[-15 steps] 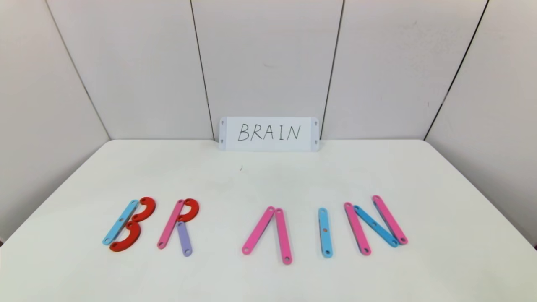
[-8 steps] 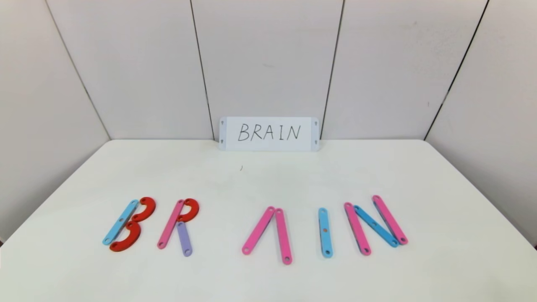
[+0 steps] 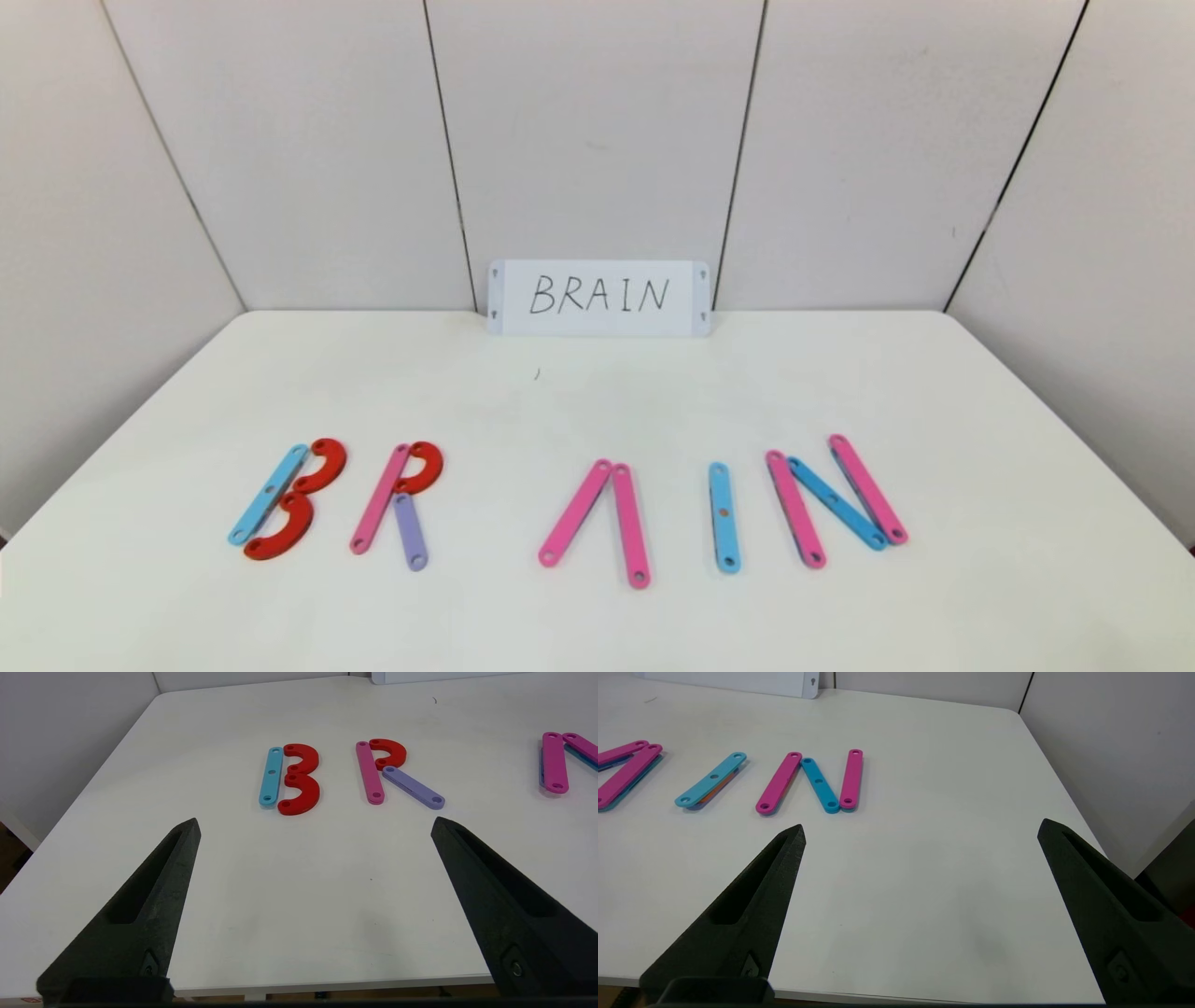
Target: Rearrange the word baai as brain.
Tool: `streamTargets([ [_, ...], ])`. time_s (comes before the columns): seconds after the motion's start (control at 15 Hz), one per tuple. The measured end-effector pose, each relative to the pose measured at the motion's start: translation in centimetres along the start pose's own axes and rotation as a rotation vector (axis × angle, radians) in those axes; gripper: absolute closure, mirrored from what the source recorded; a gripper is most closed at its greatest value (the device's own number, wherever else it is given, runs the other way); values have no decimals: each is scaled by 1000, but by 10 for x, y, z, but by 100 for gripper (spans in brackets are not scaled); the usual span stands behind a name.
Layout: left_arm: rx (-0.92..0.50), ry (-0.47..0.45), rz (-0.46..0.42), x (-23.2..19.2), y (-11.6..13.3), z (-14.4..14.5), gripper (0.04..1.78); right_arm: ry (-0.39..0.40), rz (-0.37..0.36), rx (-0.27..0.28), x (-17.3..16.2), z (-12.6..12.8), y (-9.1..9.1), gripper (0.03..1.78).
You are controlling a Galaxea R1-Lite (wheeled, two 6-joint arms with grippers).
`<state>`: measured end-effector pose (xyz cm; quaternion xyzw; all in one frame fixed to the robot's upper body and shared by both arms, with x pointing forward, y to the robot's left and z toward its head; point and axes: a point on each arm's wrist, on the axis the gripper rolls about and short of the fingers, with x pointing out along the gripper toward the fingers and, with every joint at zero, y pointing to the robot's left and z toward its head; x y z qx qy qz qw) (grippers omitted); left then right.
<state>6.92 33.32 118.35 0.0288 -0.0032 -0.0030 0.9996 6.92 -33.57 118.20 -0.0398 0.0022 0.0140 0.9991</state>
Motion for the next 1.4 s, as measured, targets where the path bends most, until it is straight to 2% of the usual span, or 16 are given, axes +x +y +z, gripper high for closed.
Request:
streamTargets([
  [0.33, -8, -4, 2, 0, 0, 0, 9, 1, 0, 2, 0, 0, 0, 7],
  [0.6, -67, -5, 5, 0, 0, 0, 9, 1, -1, 2, 0, 0, 0, 7],
  [1.4, -68, -5, 6, 0, 0, 0, 9, 1, -4, 20, 0, 0, 0, 7],
])
